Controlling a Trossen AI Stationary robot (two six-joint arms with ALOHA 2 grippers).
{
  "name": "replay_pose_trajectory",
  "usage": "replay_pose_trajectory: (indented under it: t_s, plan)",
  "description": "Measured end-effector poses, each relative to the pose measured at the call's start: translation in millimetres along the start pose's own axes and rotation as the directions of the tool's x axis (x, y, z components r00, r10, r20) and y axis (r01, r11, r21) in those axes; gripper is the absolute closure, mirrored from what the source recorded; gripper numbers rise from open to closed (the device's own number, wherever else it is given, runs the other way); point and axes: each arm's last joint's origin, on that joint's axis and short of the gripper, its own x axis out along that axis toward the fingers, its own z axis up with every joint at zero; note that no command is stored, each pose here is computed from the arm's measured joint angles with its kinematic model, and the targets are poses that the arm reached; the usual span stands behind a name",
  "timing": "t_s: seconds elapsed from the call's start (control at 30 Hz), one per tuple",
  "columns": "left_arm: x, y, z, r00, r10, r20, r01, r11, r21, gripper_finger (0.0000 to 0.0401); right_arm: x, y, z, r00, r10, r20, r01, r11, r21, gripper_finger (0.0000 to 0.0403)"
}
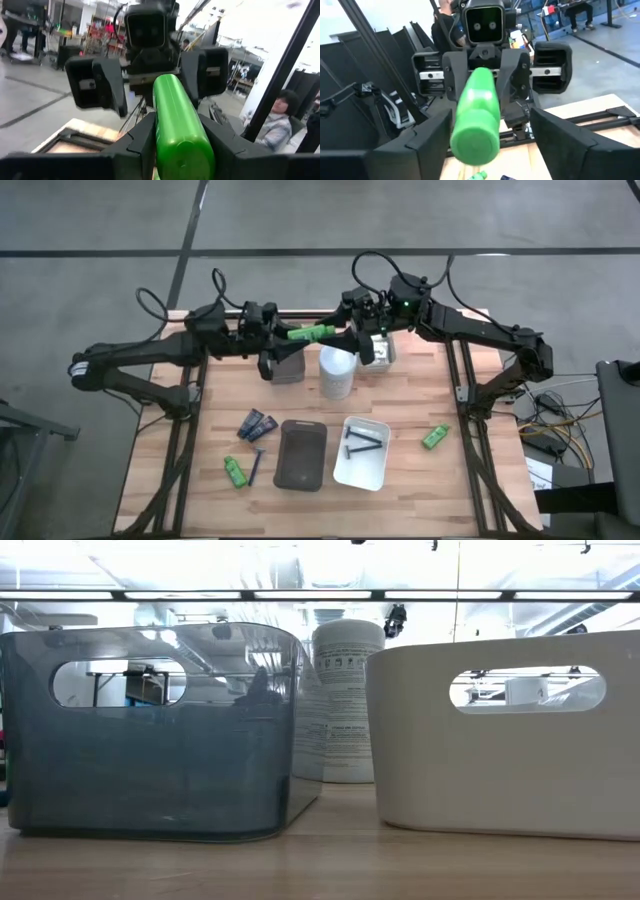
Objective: Pick & Place Travel size toiletries
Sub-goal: Put the green shampoo bottle into the bottom black bin
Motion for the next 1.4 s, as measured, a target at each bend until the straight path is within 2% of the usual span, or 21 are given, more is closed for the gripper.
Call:
replay_pose_trajectory:
  t_s: [0.3, 0.73, 0.87, 1.0, 1.23, 1.4]
  plan:
    - [1, 3, -10, 1.0, -0.001, 0.01, 0.001, 1.0, -0.002, 0.0273, 1, 1, 0, 0.999, 0.033, 0.002, -0.033, 0.999, -0.003, 0.0209]
    - [1, 4, -11, 1.0, 0.003, 0.016, -0.002, 1.0, -0.027, 0.0273, 1, 1, 0, 0.999, 0.049, -0.012, -0.049, 0.999, 0.003, 0.0296]
    - [1, 4, -13, 1.0, 0.006, -0.011, -0.007, 0.999, -0.049, 0.0273, 1, 1, -3, 0.998, 0.046, -0.041, -0.045, 0.999, 0.018, 0.0302]
    - [0, 5, -20, 0.995, 0.003, -0.097, -0.013, 0.995, -0.096, 0.0269, 1, -1, -10, 0.992, 0.061, -0.107, -0.056, 0.997, 0.052, 0.0304]
    - [-4, 2, -15, 0.973, -0.009, -0.233, -0.037, 0.981, -0.19, 0.0224, -1, 1, -24, 0.955, 0.143, -0.26, -0.117, 0.987, 0.115, 0.0306]
    - [2, 4, -25, 0.944, -0.036, -0.327, -0.056, 0.962, -0.266, 0.0206, 1, 5, -31, 0.934, 0.179, -0.31, -0.147, 0.981, 0.124, 0.0307]
